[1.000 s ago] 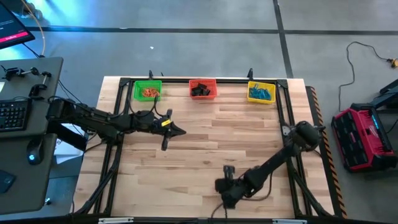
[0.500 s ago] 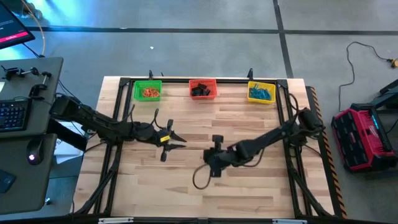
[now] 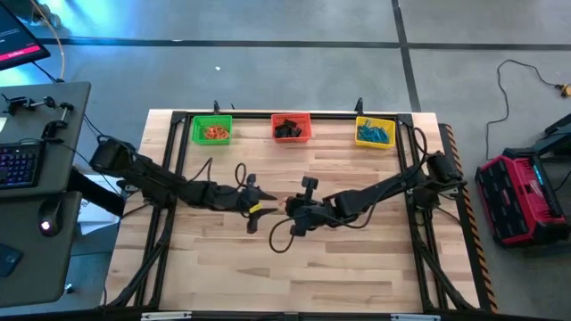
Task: Sort rubber bands into baskets
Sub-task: Put the orange rubber band into the green bin
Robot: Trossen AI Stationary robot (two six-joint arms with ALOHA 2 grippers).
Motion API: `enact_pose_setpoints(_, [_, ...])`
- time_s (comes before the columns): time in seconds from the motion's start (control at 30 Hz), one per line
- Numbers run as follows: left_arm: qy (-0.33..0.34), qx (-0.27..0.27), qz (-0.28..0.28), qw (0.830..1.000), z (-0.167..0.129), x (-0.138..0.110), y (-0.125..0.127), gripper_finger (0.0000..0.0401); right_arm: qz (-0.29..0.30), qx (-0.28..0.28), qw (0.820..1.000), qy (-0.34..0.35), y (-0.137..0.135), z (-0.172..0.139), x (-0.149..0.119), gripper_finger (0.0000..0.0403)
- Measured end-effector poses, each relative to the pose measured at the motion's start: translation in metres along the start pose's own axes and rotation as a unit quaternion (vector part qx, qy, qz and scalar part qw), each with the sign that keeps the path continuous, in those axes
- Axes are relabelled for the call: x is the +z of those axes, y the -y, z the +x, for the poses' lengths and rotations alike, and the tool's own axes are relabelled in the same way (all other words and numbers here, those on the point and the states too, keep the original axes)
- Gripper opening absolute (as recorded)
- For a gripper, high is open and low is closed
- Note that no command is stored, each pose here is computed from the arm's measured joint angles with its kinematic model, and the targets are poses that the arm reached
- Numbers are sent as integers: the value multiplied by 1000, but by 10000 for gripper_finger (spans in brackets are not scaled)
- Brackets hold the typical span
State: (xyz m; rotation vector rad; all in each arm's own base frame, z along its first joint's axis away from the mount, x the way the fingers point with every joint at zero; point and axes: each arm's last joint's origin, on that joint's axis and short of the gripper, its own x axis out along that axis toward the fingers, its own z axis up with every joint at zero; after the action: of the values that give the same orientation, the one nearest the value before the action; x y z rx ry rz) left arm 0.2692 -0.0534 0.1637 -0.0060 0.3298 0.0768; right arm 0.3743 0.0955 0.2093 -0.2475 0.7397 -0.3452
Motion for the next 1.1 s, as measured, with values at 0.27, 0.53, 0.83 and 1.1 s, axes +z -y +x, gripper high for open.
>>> enact_pose_setpoints(0.27, [-3, 3, -3, 1000, 13, 3, 5, 152, 4, -13, 1000, 8, 0, 0, 2, 0])
enact_pose_setpoints(0.53, [4, 26, 1, 1000, 15, 7, 5, 119, 4, -13, 1000, 8, 0, -1, 1, 0])
enact_pose_setpoints(0.83, [0, 54, 25, 998, 15, 6, 3, 9, 5, -12, 1000, 7, 0, -1, 1, 1])
enact_pose_setpoints(1.1, [-32, 101, 16, 994, -5, 20, -18, 1, 20, -17, 1000, 8, 1, 0, 1, 79])
